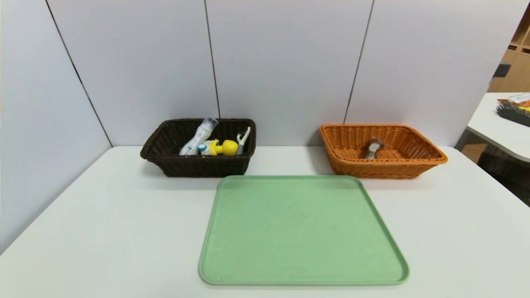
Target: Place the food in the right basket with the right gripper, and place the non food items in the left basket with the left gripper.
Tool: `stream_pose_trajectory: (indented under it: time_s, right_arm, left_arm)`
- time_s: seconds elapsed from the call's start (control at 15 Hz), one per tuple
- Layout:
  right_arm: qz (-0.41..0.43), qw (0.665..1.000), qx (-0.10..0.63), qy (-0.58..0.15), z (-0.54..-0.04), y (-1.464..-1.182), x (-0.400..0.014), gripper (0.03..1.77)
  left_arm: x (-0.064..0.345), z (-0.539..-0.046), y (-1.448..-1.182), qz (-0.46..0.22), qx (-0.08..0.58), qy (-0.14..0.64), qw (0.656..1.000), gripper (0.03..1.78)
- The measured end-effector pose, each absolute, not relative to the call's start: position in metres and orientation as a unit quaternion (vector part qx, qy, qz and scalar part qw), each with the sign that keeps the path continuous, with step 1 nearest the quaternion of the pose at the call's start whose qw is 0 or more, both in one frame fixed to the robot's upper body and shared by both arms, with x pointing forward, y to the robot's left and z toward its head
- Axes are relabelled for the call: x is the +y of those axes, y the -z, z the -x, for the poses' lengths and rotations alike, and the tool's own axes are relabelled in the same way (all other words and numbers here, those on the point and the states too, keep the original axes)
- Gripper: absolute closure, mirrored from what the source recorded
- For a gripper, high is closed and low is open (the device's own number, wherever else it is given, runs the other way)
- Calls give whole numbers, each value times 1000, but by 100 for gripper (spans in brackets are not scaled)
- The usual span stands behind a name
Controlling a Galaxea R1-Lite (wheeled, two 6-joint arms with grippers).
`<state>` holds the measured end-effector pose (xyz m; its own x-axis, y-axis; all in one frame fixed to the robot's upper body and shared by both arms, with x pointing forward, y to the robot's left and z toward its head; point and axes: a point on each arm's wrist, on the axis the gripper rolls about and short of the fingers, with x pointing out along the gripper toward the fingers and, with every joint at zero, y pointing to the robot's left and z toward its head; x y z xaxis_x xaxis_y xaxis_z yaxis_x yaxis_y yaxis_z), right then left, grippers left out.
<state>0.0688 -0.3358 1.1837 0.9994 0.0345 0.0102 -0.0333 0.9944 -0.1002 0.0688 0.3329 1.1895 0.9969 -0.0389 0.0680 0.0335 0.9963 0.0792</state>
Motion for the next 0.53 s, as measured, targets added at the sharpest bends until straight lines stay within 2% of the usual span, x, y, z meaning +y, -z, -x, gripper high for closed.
stream_pose_trajectory:
  time_s: [0.2,0.53]
  right_arm:
    - [-15,1000,-4,9,-69,-1183,-337,10]
    - [-19,1000,-5,11,-69,-1183,-337,10]
  left_arm:
    - [333,-69,-1189,-18,-35,13,999,12]
    - [334,-69,-1189,-10,-34,4,999,12]
